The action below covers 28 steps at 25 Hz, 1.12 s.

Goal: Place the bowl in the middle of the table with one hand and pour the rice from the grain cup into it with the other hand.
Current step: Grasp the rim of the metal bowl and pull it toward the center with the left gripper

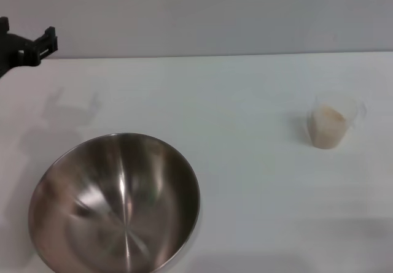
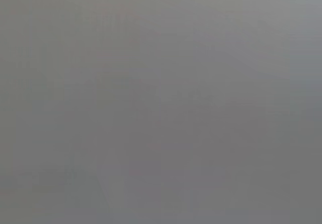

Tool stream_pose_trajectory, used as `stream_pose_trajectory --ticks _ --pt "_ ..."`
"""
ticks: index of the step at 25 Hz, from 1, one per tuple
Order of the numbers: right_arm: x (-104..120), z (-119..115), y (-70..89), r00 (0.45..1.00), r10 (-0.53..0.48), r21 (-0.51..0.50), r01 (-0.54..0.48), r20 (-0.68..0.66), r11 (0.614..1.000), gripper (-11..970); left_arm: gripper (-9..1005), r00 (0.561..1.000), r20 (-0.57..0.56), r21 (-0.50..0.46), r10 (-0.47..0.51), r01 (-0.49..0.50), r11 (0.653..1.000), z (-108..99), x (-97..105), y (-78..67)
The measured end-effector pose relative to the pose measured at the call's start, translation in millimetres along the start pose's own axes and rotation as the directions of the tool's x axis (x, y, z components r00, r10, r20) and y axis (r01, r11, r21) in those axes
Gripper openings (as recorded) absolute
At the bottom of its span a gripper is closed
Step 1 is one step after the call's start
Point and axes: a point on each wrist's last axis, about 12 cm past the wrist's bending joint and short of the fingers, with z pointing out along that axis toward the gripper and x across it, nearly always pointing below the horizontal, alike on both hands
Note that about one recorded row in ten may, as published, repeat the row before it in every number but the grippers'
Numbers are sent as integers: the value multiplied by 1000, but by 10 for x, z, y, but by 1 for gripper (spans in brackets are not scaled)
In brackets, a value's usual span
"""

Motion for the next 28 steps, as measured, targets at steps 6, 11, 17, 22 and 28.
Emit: stream_pose_trajectory --ticks 6,11,17,22,28 --pt "22 20 11 1000 3 -7 -3 -14 1000 840 762 971 -240 87 26 -6 996 -245 -322 7" --pt "24 15 10 1000 3 -6 -3 -16 1000 840 756 935 -349 129 59 -15 992 -415 -339 -34" --pt "24 6 12 1000 3 -8 -3 -19 1000 840 749 887 -451 159 94 -24 987 -507 -245 -53" --pt "27 5 23 1000 6 -15 -6 -21 1000 840 742 836 -535 195 118 -14 981 -555 -157 -100" --pt "34 19 27 1000 6 -17 -7 -24 1000 839 735 788 -590 250 175 -27 968 -578 -124 -164"
